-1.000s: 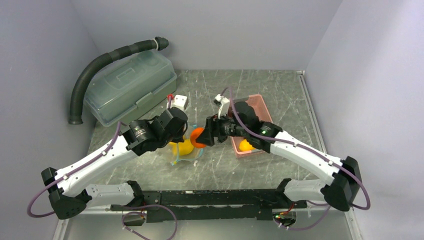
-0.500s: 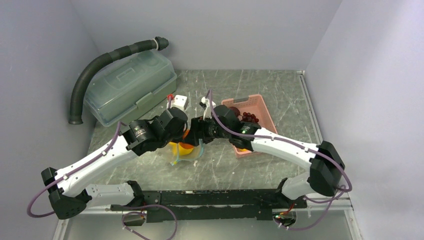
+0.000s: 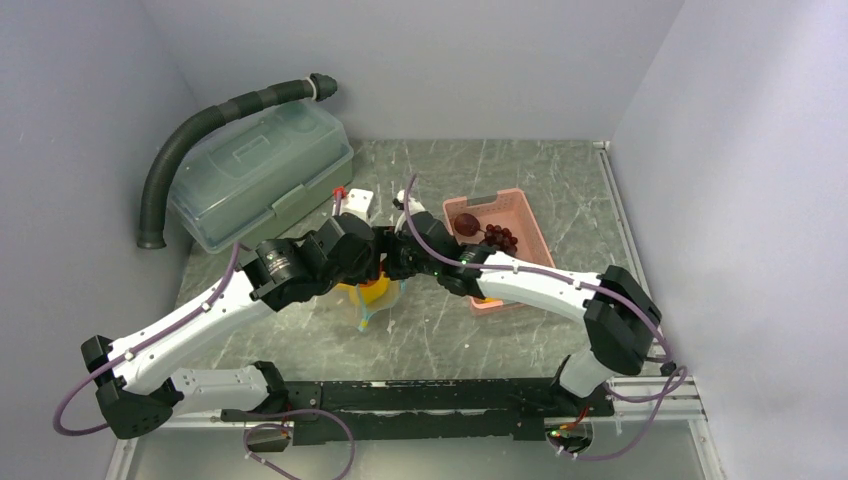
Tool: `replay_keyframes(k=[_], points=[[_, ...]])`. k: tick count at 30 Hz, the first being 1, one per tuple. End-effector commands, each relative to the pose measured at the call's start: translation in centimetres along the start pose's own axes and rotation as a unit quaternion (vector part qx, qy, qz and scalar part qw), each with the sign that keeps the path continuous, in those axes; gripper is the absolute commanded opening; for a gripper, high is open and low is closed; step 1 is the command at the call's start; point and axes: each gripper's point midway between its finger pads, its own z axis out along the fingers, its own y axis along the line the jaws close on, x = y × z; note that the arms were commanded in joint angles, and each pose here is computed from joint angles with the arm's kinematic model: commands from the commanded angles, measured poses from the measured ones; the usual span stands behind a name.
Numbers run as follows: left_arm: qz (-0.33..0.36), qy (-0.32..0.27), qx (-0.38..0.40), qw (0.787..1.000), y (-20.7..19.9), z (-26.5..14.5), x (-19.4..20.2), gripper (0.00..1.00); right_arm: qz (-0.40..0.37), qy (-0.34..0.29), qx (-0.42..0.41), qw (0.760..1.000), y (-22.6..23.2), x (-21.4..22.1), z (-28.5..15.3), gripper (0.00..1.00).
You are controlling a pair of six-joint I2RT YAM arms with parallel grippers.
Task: Place the food in the zip-top bag and seal the zipper
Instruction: Place the fake fruit in the zipper food storage bag.
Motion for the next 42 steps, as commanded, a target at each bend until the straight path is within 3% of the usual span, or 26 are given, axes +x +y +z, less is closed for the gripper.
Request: replay_keyframes(k=[1, 8, 14, 35, 42], points=[[-0.021, -0.029, 0.026, 0.999, -0.7, -1.5, -2.0, 0.01, 0.025, -0.062, -0.019, 0.998, 2.4, -3.3, 1.0, 0.58], [-0.022, -0.029, 0.025, 0.999, -0.5, -1.7, -2.0, 0.01, 0.031, -0.055, -0.022, 0.998, 2.8, -3.1, 2.7, 0.83], [-0.024, -0.031, 0.016, 0.999, 0.2, -2.0, -1.8, 0.02, 0.026, -0.050, -0.026, 0.998, 2.9, -2.8, 2.4, 0.92], [-0.028, -0.045, -0.004, 0.999, 1.6, -2.8, -2.0, 0.02, -0.010, -0.067, -0.031, 0.997, 3.4, -3.3, -4.4, 0.87], [-0.027, -0.045, -0.005, 0.999, 1.6, -2.8, -2.0, 0.03, -0.021, -0.078, 0.011, 0.997, 1.5, -3.2, -7.0, 0.84]])
